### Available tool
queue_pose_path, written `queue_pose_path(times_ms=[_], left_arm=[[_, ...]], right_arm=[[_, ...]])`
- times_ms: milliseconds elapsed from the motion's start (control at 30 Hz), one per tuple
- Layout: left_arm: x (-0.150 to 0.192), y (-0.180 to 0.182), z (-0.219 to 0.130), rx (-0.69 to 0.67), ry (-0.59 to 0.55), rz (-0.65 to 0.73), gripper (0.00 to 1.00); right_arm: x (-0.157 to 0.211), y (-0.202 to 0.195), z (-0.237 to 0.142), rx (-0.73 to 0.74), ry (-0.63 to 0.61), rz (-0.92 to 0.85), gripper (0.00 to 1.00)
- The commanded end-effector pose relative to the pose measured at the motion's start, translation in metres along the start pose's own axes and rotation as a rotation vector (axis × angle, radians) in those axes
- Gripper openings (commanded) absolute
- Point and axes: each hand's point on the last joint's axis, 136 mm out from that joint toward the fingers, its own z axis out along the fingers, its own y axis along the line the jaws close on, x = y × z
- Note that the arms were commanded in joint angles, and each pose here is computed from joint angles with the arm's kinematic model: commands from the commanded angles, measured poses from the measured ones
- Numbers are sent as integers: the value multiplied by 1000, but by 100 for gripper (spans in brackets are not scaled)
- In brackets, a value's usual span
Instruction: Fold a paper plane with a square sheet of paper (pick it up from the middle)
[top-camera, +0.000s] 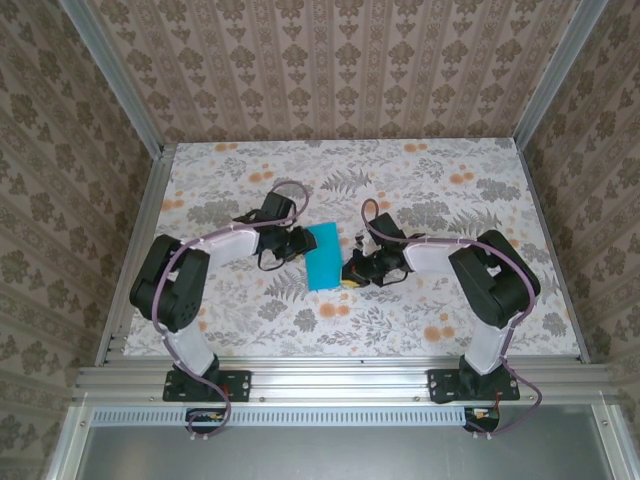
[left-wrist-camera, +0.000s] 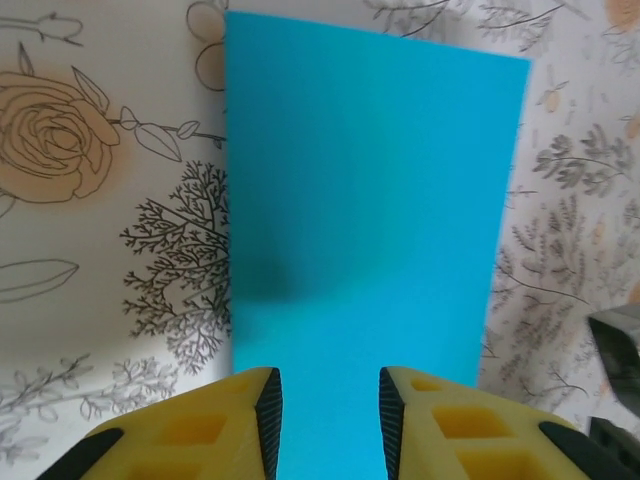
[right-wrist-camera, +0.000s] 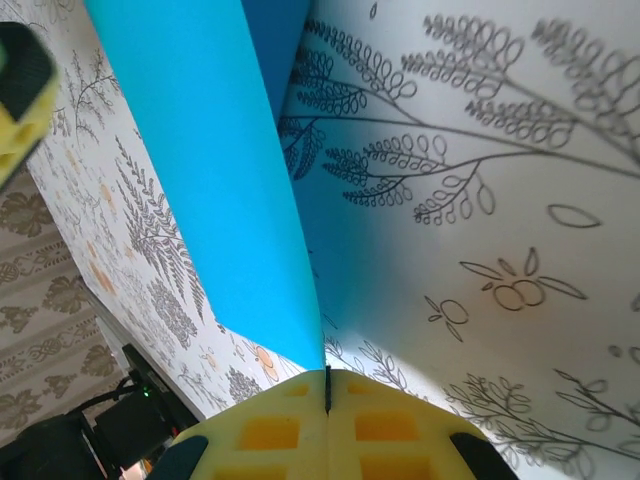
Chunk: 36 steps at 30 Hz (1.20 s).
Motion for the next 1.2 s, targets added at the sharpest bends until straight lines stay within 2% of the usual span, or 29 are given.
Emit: queue_pose_path(times_ms=[0,267,500,600,667,800,900,1167], left_arm=[[-10,-9,6,43,-1,16,33],[-12,-11,11,48,6,28,27],[-2,8,24,-21,44,13,22],[2,13,28,-42,55,15,21],[3,15,30,-53,58,19,21],[6,16,32,-63,69,23,21],[7,17,34,-69,75,27,20],[9,19,37,-80,85,31,19]], right_arm=[[8,7,-6,-5,57,-47,3],[6,1,-3,10,63,-36,5],[0,7,-10,-22,22,-19,17],[3,7,-11,-41,17,9,18],[5,5,-11,-45,13,22,17],[5,5,-10,-58,0,39,8],[3,11,-12,-74,-12,34,6],[-14,40,-11,-135,-43,-16,5]])
